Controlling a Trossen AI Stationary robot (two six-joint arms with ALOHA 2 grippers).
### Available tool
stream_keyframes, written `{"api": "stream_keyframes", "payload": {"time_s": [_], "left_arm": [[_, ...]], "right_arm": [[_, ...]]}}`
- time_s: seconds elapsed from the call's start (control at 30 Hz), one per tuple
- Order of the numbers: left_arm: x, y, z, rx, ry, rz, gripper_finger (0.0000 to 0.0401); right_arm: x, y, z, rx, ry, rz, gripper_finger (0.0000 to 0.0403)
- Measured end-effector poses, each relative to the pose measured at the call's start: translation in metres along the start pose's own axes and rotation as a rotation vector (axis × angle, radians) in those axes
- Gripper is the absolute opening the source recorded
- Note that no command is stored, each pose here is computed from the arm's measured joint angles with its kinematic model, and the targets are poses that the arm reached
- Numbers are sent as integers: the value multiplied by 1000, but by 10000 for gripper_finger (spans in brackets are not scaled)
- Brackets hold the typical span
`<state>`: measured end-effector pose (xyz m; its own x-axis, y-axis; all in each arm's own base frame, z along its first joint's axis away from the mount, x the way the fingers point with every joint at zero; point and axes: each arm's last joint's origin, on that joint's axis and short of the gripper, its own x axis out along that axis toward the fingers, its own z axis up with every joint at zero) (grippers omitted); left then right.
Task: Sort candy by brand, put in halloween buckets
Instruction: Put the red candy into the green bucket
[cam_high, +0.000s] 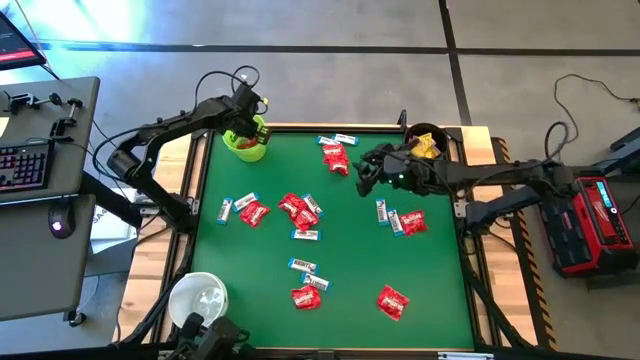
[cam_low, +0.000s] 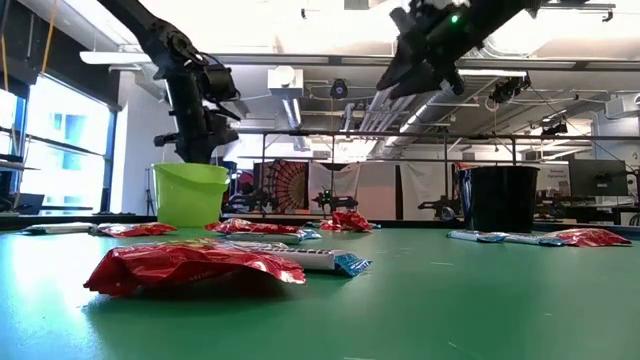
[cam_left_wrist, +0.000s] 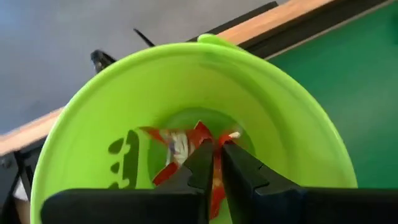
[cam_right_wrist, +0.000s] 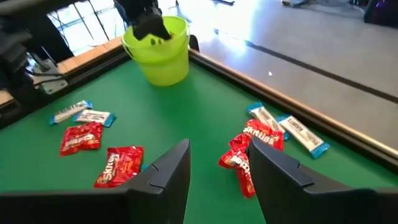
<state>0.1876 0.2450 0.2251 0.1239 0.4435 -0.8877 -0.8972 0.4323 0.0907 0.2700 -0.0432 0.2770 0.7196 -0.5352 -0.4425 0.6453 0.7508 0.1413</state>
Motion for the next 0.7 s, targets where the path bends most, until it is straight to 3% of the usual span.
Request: {"api": "stream_keyframes", "payload": {"time_s": [0.17, 0.3, 0.5, 0.7], "left_arm": [[-1, -5, -1, 42, 12, -57, 61], [-11, -13, -2, 64, -18, -89, 98], [-52, -30, 3, 54, -235, -171, 143], [-104, -46, 0, 82, -466, -279, 158]], "right_arm": [[25, 0, -12, -12, 64, -19, 149], [49, -3, -22, -2, 146, 64, 154], [80, -13, -27, -63, 178, 189, 196], [100, -31, -36, -198, 227, 168, 253]]}}
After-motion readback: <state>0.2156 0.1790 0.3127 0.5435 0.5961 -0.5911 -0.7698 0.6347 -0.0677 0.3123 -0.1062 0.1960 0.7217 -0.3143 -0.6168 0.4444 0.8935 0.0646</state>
